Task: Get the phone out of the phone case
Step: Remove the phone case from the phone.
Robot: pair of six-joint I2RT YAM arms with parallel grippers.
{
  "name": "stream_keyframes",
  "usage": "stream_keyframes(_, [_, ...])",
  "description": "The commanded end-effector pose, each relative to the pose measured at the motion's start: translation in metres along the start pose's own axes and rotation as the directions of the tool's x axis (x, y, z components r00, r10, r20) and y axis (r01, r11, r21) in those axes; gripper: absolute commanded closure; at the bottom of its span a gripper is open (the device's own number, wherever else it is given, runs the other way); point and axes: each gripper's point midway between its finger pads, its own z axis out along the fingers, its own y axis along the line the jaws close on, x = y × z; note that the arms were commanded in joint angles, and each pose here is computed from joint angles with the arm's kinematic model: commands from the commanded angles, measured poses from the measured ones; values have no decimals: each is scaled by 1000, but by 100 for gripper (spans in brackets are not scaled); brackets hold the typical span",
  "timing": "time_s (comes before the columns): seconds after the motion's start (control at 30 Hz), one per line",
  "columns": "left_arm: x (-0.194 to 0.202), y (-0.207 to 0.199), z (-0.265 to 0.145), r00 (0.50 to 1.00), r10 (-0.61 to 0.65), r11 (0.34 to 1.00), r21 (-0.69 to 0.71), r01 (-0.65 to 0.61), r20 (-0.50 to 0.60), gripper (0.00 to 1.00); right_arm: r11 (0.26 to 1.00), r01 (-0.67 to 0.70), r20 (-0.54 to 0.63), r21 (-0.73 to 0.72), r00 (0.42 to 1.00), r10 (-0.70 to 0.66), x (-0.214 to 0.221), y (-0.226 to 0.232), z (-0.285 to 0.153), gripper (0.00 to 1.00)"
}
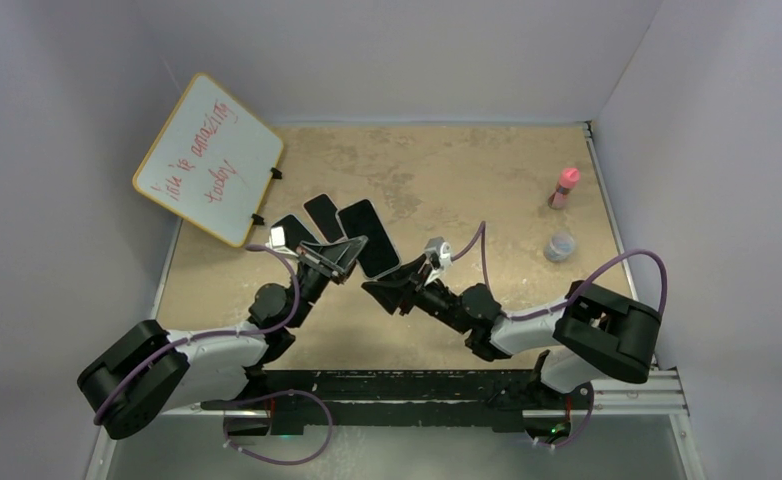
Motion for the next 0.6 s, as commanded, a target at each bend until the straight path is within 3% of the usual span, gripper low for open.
stream_keyframes(0.0, [11,-31,8,997,-41,996,71,45,-62,100,988,98,339,-123,940,-51,-86,37,-2,61])
stream_keyframes(0.27, [8,-29,0,998,-18,999,40,21,-57,100,991,110,332,-70,940,-81,-82,24,-7,64])
stream_keyframes(0.57, [2,-28,-2,999,-16,999,47,17,-28,100,962,122,306,-244,951,-43,-81,58,-11,34])
